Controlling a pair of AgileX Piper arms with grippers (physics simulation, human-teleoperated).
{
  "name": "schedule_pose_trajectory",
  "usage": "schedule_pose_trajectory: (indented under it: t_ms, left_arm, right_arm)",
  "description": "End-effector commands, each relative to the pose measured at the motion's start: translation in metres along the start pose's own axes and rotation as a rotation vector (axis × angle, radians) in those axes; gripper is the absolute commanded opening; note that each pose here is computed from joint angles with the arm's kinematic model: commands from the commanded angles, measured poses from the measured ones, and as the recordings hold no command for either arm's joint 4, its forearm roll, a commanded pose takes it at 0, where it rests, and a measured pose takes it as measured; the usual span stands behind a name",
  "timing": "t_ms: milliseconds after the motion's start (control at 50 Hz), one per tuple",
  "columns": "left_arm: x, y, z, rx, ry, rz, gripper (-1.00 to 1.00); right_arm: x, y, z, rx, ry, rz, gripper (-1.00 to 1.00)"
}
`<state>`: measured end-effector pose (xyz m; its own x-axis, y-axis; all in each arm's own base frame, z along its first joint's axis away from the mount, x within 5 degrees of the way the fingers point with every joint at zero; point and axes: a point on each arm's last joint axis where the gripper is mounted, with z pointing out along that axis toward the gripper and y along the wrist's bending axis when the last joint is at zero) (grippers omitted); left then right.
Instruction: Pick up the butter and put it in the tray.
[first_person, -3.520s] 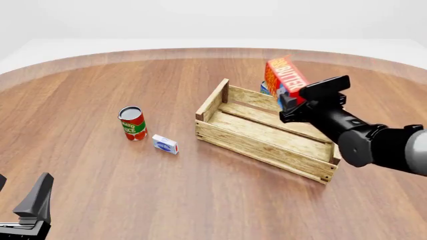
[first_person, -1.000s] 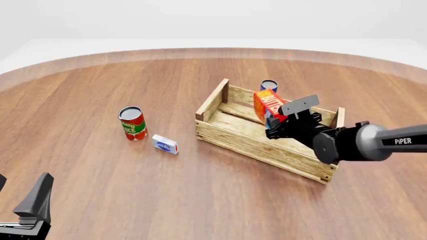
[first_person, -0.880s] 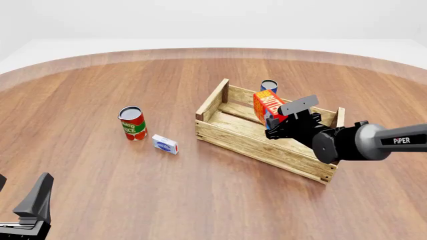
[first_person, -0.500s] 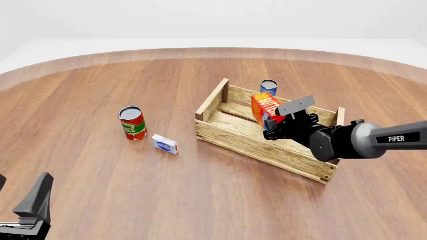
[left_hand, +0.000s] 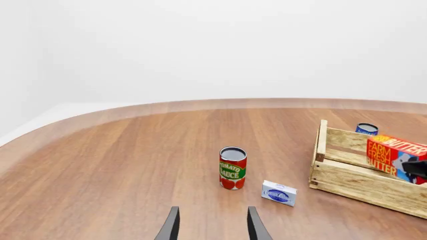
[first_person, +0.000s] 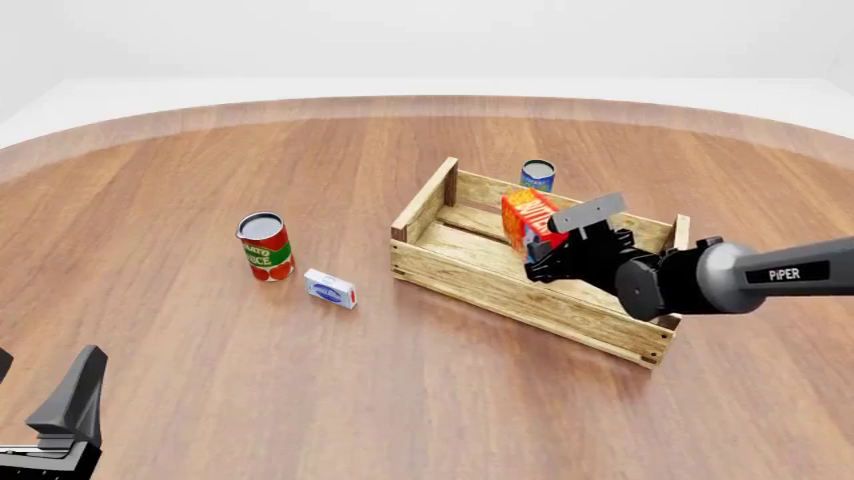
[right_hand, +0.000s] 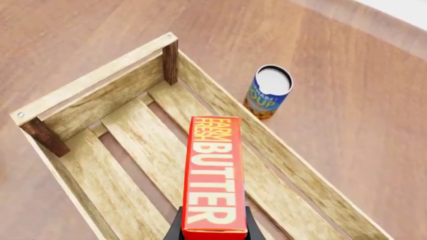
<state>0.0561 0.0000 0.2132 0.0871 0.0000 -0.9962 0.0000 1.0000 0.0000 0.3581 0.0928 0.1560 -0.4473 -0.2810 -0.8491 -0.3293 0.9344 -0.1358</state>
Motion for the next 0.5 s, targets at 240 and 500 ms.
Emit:
schedule_pose_trajectory:
  t_ms: [240,500]
  left_arm:
    - [0.0,0.0,0.0,0.0,0.0,0.0,1.0]
    - [0.0,0.0,0.0,0.0,0.0,0.0,1.0]
  right_arm:
    - [-0.0075,-0.0006,0.0029,0.003,-0.005,0.031,-1.0]
    - [-0.0072,-0.0005,0.0051,0.001,0.006,0.05,1.0]
